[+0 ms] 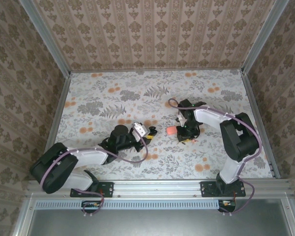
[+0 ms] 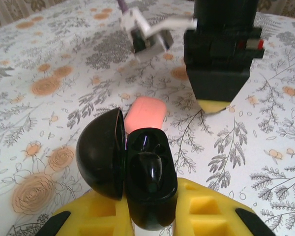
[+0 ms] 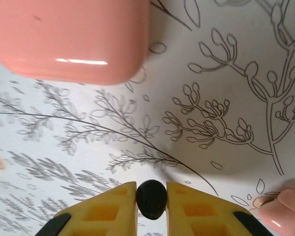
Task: Insert wireless bluetooth earbuds into charging case
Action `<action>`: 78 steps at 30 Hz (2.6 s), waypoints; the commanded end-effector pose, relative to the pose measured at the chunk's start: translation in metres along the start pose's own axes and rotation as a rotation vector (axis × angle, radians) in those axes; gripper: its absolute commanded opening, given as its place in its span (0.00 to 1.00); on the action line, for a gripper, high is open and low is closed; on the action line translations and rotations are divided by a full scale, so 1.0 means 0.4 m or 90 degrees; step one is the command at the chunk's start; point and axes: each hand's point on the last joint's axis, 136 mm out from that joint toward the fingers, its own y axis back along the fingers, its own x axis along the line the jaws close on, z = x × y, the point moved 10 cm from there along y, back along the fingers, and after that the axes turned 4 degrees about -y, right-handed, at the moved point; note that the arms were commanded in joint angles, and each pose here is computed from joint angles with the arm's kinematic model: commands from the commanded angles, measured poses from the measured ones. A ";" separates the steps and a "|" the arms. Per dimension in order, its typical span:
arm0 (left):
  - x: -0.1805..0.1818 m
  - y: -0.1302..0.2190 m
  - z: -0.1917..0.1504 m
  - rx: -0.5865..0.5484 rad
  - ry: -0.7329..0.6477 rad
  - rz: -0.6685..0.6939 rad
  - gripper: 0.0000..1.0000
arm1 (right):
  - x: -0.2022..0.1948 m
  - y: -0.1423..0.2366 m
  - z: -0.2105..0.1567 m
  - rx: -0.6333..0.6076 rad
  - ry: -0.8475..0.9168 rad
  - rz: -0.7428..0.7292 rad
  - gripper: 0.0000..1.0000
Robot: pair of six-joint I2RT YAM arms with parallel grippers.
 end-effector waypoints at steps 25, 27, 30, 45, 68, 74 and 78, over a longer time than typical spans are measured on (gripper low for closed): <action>0.030 -0.120 0.055 -0.097 0.018 -0.051 0.13 | 0.076 0.170 -0.025 -0.492 0.079 0.409 0.21; 0.031 -0.122 0.056 -0.100 0.020 -0.050 0.13 | 0.077 0.175 -0.030 -0.508 0.084 0.424 0.21; 0.031 -0.123 0.057 -0.102 0.022 -0.051 0.13 | 0.080 0.185 -0.038 -0.528 0.089 0.444 0.21; 0.033 -0.123 0.067 -0.113 0.025 -0.052 0.13 | 0.115 0.185 -0.039 -0.539 0.115 0.466 0.22; 0.041 -0.115 0.099 -0.155 0.024 -0.036 0.13 | 0.132 0.153 -0.034 -0.518 0.120 0.467 0.21; 0.044 -0.113 0.109 -0.173 0.026 -0.033 0.13 | 0.130 0.153 -0.034 -0.522 0.120 0.462 0.21; 0.047 -0.111 0.116 -0.181 0.026 -0.032 0.13 | 0.130 0.152 -0.034 -0.523 0.120 0.460 0.21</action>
